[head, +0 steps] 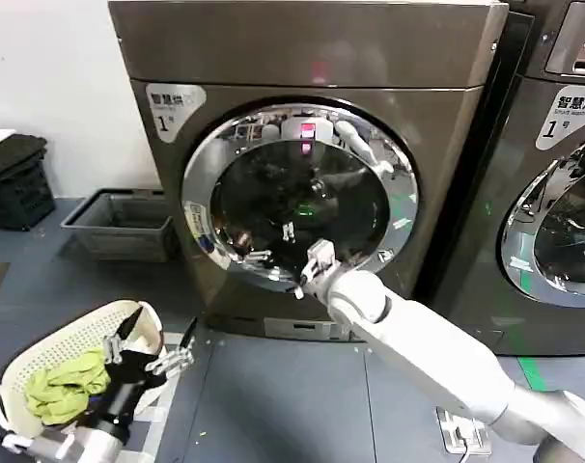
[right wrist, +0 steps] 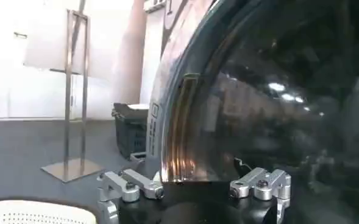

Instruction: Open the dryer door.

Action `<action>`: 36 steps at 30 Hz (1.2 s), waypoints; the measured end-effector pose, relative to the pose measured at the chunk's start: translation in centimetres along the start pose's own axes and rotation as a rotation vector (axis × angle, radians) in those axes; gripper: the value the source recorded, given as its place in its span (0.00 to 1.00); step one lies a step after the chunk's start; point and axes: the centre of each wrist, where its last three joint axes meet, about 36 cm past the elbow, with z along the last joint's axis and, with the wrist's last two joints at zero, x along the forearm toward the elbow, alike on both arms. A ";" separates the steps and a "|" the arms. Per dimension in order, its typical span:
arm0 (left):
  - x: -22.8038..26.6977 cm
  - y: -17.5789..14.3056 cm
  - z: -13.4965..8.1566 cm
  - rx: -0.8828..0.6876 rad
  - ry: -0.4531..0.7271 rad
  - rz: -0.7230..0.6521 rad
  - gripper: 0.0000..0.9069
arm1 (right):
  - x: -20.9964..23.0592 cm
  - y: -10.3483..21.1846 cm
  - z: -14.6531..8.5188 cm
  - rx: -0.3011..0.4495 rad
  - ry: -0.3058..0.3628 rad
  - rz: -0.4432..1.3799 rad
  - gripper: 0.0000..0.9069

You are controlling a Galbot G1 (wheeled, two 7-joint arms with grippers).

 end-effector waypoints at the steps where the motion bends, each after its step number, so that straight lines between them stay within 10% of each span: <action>1: 0.0 0.0 0.0 0.000 0.000 0.000 1.00 | -0.2 0.1 0.0 0.002 0.000 0.002 1.00; 36: 0.0 0.0 0.0 0.004 -0.003 -0.001 1.00 | -6.0 2.4 0.0 0.039 0.033 0.054 1.00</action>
